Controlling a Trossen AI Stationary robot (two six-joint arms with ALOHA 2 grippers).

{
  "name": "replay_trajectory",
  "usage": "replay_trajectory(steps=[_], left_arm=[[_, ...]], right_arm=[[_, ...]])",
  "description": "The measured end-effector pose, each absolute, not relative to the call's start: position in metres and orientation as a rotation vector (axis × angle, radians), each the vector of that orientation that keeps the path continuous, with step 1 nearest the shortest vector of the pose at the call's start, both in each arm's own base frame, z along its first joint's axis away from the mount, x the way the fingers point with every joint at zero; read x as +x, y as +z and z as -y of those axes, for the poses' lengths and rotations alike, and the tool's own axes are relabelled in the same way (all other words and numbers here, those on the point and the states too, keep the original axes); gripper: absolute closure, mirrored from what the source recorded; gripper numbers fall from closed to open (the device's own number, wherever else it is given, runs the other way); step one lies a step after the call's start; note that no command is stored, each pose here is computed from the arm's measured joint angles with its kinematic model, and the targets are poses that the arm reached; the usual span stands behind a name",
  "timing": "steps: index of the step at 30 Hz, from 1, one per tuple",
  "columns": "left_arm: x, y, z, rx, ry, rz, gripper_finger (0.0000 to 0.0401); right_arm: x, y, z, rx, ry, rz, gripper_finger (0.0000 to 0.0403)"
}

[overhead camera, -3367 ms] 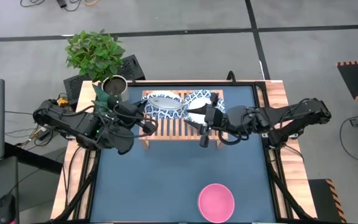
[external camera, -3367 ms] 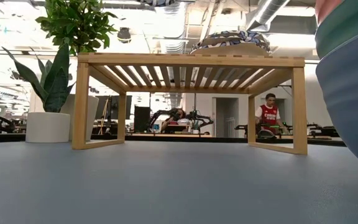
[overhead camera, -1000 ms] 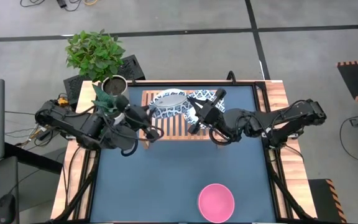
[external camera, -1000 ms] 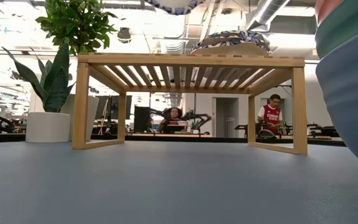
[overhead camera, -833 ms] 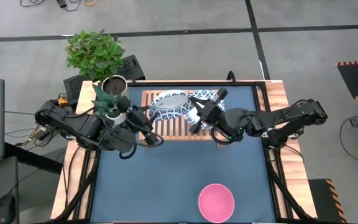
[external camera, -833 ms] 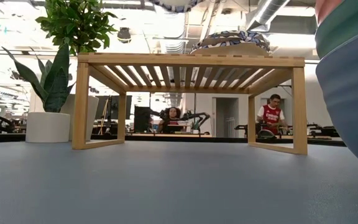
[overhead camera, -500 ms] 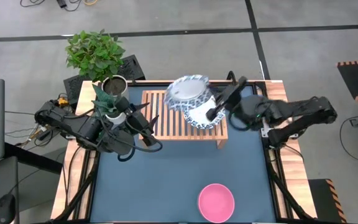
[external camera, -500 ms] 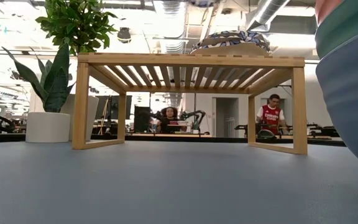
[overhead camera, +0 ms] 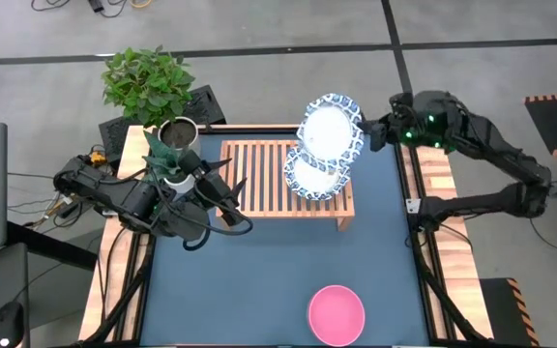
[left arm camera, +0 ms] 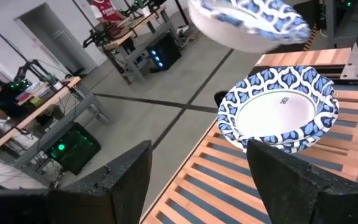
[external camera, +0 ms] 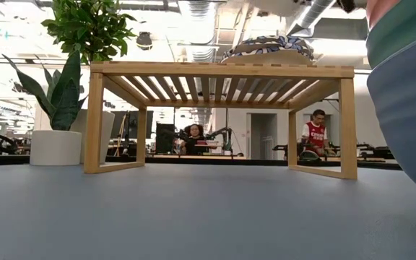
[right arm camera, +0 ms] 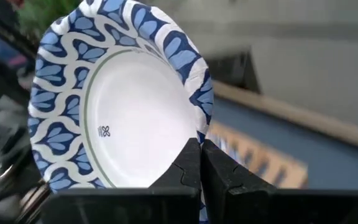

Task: Place and stack bowls onto a shelf
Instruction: Stack the white patterned bowl on top of the white patterned bowls on the shelf

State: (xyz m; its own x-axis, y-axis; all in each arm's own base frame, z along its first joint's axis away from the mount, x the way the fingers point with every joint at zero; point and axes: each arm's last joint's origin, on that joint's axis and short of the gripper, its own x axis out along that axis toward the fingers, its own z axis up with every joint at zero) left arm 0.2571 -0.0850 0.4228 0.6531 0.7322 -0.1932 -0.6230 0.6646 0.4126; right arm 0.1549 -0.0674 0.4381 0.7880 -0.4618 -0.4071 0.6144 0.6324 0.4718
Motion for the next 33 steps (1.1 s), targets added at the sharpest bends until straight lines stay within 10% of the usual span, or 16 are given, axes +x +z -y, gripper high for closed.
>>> replay_trajectory(steps=[33], left_arm=[[0.252, 0.411, 0.084, 0.251, 0.706, -0.444, 0.0150]], right_arm=[[0.206, 0.371, 0.126, 0.827, -0.526, -0.749, 0.0359]])
